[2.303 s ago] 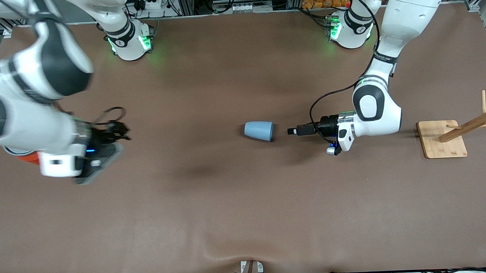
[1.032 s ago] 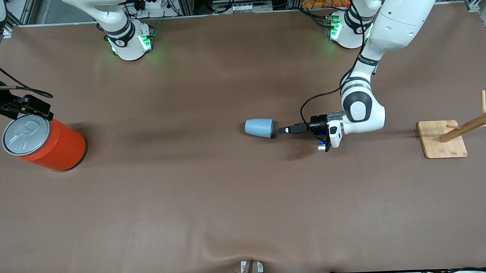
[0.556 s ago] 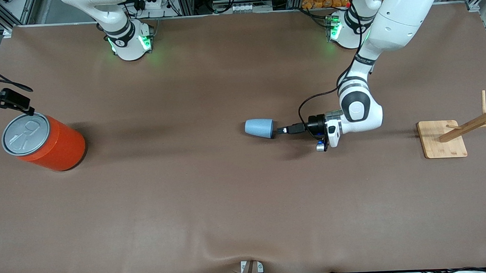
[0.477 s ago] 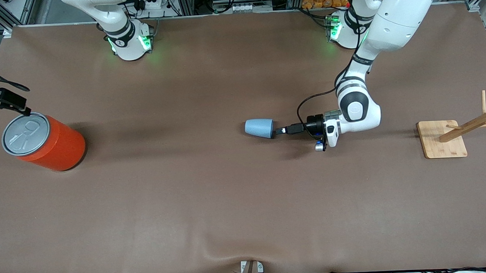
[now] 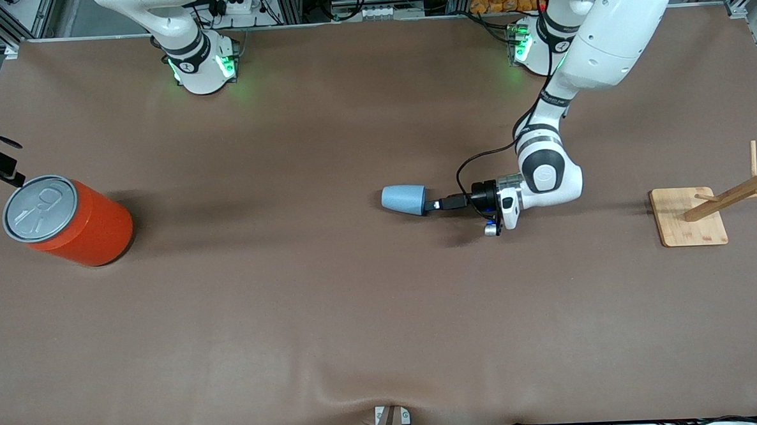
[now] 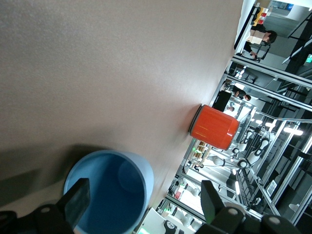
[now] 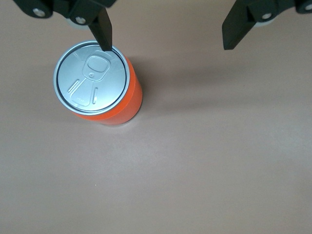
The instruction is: Flip cup
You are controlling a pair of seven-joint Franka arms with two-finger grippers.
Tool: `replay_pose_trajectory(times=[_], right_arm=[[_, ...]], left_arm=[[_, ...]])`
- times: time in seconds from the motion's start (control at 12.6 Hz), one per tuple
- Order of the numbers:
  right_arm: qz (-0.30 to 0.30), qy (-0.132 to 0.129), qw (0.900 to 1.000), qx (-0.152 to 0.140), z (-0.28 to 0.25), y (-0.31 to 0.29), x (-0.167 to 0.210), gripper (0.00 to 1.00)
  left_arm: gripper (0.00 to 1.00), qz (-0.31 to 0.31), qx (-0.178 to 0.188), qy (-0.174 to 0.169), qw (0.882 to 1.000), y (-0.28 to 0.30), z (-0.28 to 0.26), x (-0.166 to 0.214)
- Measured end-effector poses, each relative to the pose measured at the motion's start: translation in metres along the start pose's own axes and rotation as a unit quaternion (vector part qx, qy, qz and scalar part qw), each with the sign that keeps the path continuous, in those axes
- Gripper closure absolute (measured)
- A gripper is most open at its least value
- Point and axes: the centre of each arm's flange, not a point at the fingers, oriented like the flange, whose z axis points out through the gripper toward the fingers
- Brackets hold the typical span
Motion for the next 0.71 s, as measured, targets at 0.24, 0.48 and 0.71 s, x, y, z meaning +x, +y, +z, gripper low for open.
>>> replay_pose_trajectory(times=[0.24, 0.48, 0.71], right_arm=[[0.013, 0.006, 1.0, 0.022, -0.002, 0.006, 0.0, 0.0], [0.013, 0.019, 0.999, 0.031, -0.01, 0.005, 0.001, 0.0], [0.021, 0.024, 0.999, 0.031, -0.016, -0.005, 0.003, 0.0]], left_arm=[[0.0, -0.003, -0.011, -0.001, 1.0, 0.0, 0.02, -0.004], [0.0, -0.001, -0.007, -0.006, 1.0, 0.001, 0.031, -0.01], [0.17, 0.009, 0.011, -0.002, 1.0, -0.001, 0.04, -0.015]])
